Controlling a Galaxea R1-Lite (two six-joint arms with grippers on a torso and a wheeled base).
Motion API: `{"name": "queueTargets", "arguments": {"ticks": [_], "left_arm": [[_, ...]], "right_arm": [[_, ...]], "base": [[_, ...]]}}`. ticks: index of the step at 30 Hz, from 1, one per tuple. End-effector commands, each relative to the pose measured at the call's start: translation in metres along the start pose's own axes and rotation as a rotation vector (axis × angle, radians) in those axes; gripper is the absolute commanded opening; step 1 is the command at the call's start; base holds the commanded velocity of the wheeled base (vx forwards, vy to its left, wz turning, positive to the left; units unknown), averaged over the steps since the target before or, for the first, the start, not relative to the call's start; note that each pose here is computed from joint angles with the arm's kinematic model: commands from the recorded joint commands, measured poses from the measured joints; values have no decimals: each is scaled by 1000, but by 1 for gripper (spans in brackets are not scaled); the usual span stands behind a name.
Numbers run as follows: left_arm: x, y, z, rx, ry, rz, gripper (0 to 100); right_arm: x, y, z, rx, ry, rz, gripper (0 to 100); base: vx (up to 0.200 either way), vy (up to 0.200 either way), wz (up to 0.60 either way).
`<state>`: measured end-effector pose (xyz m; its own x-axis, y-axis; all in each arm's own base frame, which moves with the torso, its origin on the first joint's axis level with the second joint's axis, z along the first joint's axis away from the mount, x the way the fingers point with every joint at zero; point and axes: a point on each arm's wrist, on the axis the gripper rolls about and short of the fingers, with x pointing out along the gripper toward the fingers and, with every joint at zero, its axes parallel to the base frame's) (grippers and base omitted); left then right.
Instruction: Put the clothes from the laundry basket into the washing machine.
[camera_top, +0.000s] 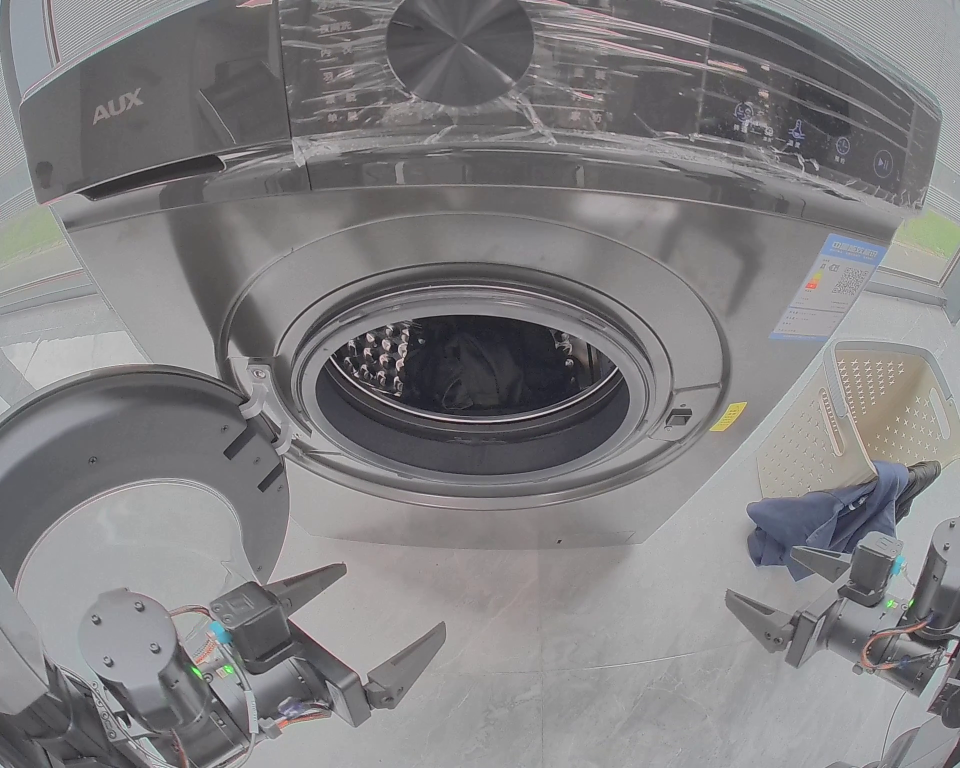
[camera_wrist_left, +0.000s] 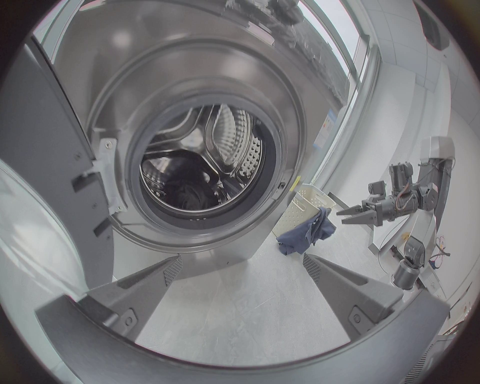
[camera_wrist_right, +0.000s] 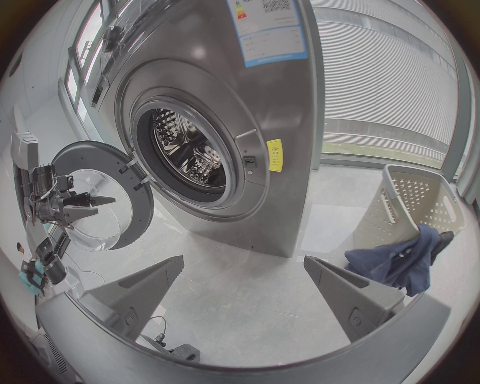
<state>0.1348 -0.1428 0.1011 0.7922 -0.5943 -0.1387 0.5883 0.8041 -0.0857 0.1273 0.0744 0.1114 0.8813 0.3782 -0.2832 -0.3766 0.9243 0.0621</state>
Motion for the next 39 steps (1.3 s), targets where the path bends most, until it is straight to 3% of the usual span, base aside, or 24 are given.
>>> {"name": "queueTargets", "arguments": {"ticks": [1, 5, 10, 11, 18, 19, 22, 30, 33, 35, 38, 39], "left_arm": [[-20, 3, 15, -4, -79, 14, 100], [-43, 9, 24, -5, -90, 66, 100], [-63, 17, 28, -5, -92, 96, 100], [-71, 23, 28, -5, -79, 131, 100], [-98, 30, 23, -36, -49, 163, 100], [-107, 33, 22, -52, -57, 189, 100], [-119, 38, 23, -62, -93, 239, 100], [-165, 43, 5, -64, -152, 348, 100], [-184, 39, -7, -58, -199, 379, 100], [-194, 35, -18, -35, -211, 394, 100], [-203, 29, -40, 19, -175, 438, 100], [-203, 29, -43, 14, -154, 448, 100]], "right_arm": [[-26, -5, 5, 19, -81, -31, 100], [-54, -15, -1, 56, -95, -113, 100], [-75, -21, -6, 59, -123, -154, 100], [-86, -23, -11, 63, -140, -183, 100], [-112, -27, -24, 47, -200, -275, 100], [-121, -27, -29, 29, -234, -298, 100], [-130, -26, -35, 25, -272, -310, 100], [-142, -23, -52, 27, -282, -376, 100], [-144, -22, -54, 24, -302, -415, 100], [-145, -22, -54, 21, -310, -445, 100], [-145, -20, -59, 10, -303, -447, 100], [-145, -20, -62, 10, -292, -436, 100]], "base": [[0, 0, 0], [-50, 0, 0], [-80, 0, 0], [-200, 0, 0], [-57, 0, 0], [0, 0, 0], [-200, 0, 0], [0, 0, 0], [0, 0, 0], [0, 0, 0], [0, 0, 0], [0, 0, 0]]}}
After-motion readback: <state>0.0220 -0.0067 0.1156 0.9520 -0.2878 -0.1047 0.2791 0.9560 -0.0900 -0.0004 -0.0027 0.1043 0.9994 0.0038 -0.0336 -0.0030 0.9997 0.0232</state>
